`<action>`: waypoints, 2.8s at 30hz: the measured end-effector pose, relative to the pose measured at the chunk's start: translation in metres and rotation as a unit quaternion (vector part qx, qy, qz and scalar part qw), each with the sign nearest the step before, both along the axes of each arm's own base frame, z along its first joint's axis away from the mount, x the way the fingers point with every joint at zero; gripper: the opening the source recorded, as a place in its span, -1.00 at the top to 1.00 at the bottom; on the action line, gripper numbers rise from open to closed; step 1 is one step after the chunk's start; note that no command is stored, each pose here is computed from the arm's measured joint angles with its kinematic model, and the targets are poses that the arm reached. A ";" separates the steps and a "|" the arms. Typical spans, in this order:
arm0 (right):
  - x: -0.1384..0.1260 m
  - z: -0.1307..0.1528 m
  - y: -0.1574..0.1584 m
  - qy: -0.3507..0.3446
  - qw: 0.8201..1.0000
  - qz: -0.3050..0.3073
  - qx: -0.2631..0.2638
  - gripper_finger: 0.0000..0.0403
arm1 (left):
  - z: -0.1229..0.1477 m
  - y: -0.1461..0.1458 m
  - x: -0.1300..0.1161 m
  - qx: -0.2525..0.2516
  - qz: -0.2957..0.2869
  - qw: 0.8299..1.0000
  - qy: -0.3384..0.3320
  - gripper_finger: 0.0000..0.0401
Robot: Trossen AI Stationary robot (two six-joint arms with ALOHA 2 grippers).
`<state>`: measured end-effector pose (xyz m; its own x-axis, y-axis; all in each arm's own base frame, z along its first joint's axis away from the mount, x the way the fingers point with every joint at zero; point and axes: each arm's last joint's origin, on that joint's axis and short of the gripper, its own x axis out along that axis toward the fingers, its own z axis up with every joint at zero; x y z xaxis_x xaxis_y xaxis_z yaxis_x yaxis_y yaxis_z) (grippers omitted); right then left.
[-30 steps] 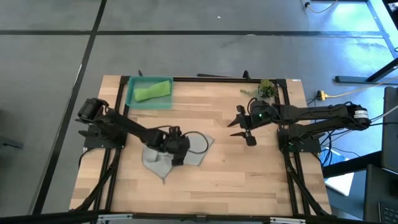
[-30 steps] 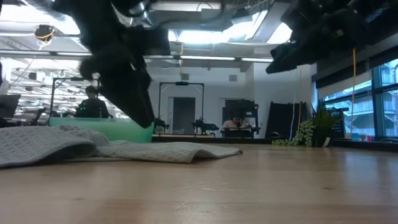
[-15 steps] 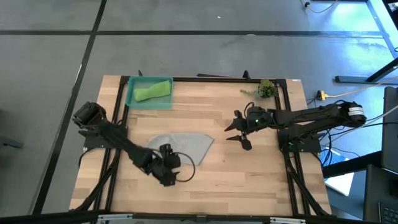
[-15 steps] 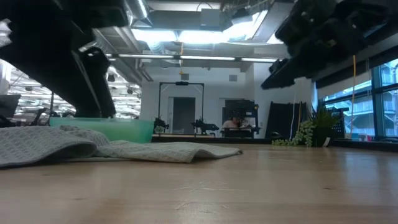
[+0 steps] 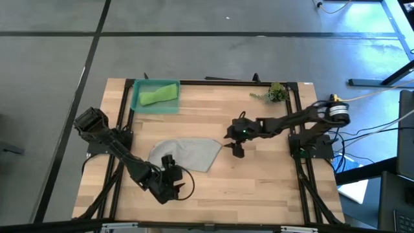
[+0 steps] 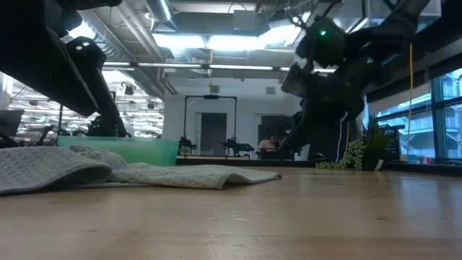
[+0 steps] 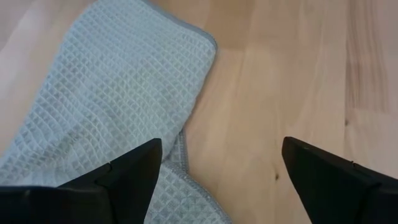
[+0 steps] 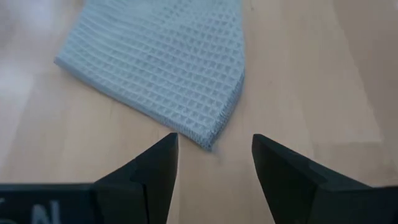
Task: Roll microfiber towels into tight, uniform cylinder then place into a basket
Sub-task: Roll the gray towel
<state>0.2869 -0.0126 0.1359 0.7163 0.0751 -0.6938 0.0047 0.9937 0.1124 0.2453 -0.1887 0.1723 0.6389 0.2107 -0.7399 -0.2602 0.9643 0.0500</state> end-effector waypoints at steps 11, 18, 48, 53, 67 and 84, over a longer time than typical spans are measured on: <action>0.031 -0.026 -0.002 0.024 1.000 0.010 -0.008 -0.03 | 0.000 0.000 0.000 0.002 0.000 1.000 -0.001 -0.64; 0.039 -0.040 -0.002 0.039 0.999 0.000 -0.016 0.03 | 0.001 0.000 0.000 0.002 0.000 1.000 -0.002 -0.62; 0.000 0.077 -0.058 -0.108 0.981 -0.128 -0.093 0.98 | -0.006 0.008 0.007 0.017 0.041 0.999 -0.011 -0.62; 0.000 0.077 -0.059 -0.107 0.982 -0.126 -0.090 0.98 | -0.017 0.019 0.025 0.065 0.017 0.998 -0.003 -0.64; 0.000 0.077 -0.059 -0.109 0.982 -0.125 -0.088 0.99 | -0.027 0.087 0.070 0.161 0.041 0.986 0.018 -0.64; 0.000 0.077 -0.061 -0.110 0.981 -0.129 -0.089 0.98 | -0.056 0.035 0.052 0.188 -0.062 0.979 0.053 -0.62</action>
<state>0.2866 -0.0739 0.2132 0.8292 -0.2371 -0.5062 0.2545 0.9664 -0.0356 0.2974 -0.1533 0.1161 0.6005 0.4074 -0.6880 -0.1171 0.8960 0.4283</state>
